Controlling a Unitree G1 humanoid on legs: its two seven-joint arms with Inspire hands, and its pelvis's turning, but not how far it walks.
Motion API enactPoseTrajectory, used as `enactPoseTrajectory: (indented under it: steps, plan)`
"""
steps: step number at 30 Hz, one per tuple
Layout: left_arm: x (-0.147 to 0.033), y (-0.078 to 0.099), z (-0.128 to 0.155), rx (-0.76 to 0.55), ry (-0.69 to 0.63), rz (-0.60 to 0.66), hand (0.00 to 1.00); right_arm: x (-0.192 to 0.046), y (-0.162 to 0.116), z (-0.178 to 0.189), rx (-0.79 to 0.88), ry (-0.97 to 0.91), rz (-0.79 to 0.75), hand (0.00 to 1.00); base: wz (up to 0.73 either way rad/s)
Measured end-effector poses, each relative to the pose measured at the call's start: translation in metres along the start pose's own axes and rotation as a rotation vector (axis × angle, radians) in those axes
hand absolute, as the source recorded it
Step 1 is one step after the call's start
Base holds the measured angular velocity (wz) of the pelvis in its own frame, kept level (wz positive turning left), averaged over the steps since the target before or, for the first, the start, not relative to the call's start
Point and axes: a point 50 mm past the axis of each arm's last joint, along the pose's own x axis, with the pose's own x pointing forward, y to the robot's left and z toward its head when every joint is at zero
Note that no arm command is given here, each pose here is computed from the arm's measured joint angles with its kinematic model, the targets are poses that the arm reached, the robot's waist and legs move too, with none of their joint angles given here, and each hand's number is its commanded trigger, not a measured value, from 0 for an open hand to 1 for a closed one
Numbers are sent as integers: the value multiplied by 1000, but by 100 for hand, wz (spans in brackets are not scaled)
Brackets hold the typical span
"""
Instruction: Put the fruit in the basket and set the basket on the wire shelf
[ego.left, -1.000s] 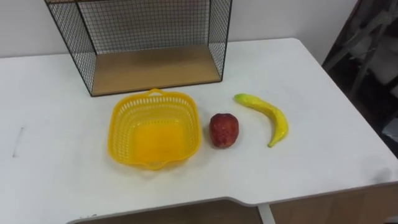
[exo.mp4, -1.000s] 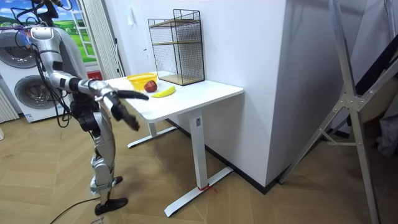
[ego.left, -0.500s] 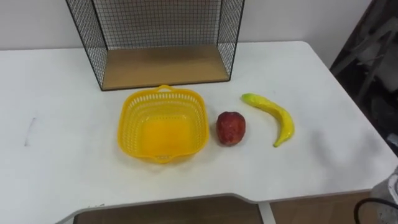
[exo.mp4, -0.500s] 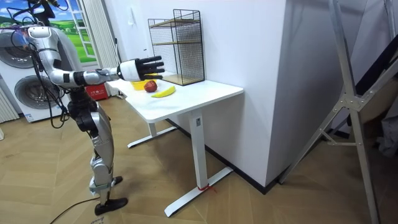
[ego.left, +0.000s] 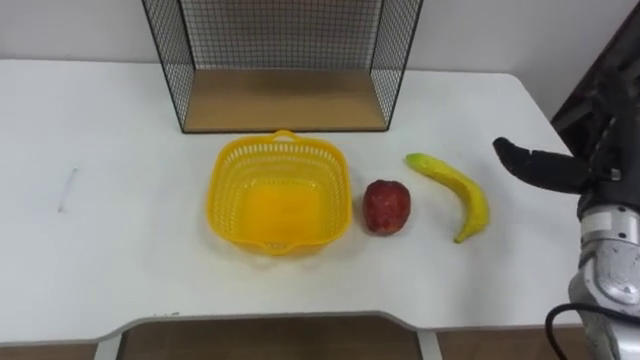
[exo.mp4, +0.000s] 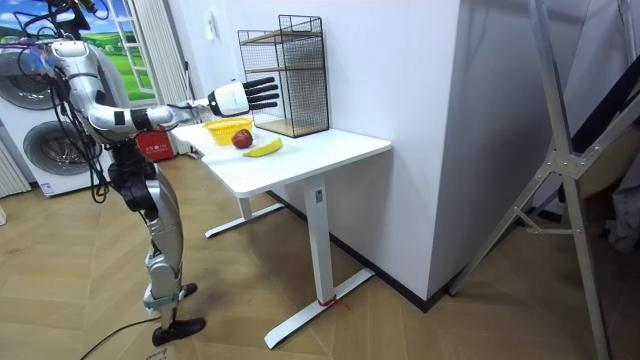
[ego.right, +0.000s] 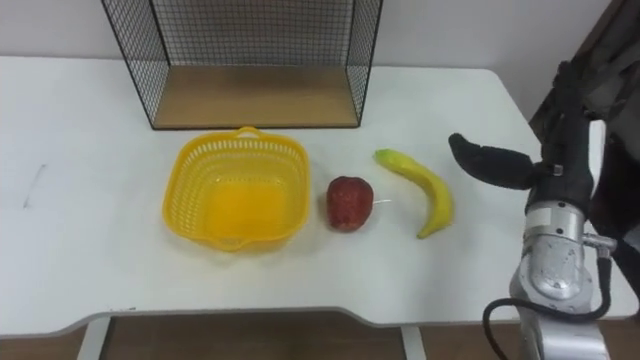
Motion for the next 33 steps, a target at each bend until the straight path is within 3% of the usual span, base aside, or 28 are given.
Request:
enactPoseTrajectory:
  steps: [12, 33]
  plan:
    - [2, -2, 12, 50, -34, -46, 0, -9, 36, -5, -111, -1, 294, 0, 2]
    - [3, 3, 14, 59, -41, -57, 0, -21, 58, -13, -149, 32, 559, 0, 1]
